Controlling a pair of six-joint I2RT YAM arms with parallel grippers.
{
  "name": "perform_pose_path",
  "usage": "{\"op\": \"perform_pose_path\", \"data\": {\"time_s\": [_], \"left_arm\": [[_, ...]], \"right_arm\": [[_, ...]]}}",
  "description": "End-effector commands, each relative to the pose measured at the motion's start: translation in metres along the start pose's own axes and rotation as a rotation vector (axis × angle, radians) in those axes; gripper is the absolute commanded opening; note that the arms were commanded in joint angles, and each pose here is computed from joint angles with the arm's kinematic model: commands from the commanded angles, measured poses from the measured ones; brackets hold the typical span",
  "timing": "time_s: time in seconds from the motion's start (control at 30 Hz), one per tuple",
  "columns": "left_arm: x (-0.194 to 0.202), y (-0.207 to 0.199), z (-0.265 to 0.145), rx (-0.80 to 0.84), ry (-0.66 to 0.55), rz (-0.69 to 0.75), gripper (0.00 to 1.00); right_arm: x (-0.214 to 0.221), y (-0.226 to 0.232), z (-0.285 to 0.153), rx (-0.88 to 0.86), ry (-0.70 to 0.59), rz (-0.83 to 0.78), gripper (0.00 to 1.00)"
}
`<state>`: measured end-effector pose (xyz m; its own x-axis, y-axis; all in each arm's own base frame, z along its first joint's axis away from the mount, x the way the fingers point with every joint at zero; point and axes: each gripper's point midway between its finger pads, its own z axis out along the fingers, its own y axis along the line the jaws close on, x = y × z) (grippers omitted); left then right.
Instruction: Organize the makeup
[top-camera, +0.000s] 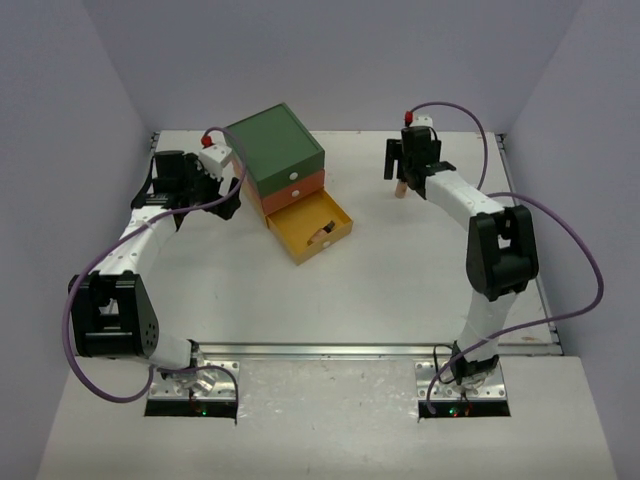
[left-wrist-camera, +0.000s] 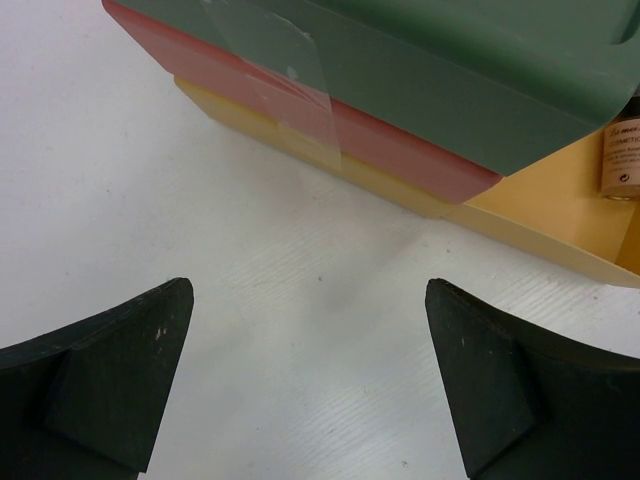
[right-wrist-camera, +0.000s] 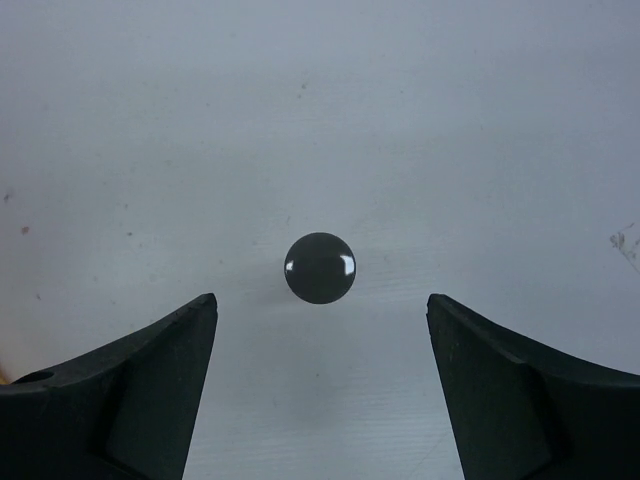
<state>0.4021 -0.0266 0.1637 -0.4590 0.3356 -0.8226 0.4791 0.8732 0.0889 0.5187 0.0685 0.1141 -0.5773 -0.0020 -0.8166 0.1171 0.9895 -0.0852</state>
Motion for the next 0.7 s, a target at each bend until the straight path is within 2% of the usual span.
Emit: {"op": "perform_pose_path", "data": {"time_s": [0.0, 0.13, 0.3, 0.47, 0.5, 0.67], "left_arm": [[-0.021, 0.013, -0.008, -0.042, -0.054, 0.041, 1.00], [-0.021, 0.013, -0.006, -0.036, -0.052, 0.039, 1.00], [-0.019, 0.014, -0.005, -0.039, -0.042, 0.035, 1.00], [-0.017, 0.014, -0.003, -0.035, -0.035, 0.027, 1.00], [-0.017, 0.014, -0.003, -0.033, -0.036, 0.026, 1.00], [-0.018, 0.013, -0.003, -0.031, -0.037, 0.025, 1.00]], "right_arm": [[-0.028, 0.000, 0.010, -0.007, -0.043, -0.009, 0.83], [-0.022, 0.000, 0.028, 0.000, -0.025, 0.002, 0.80], [-0.012, 0.007, 0.045, -0.019, 0.005, -0.005, 0.67], [-0.009, 0.002, 0.046, 0.006, 0.009, -0.003, 0.60], [-0.009, 0.002, 0.045, 0.010, 0.009, -0.006, 0.56], [-0.013, -0.003, 0.040, 0.018, -0.015, -0.027, 0.15]]}}
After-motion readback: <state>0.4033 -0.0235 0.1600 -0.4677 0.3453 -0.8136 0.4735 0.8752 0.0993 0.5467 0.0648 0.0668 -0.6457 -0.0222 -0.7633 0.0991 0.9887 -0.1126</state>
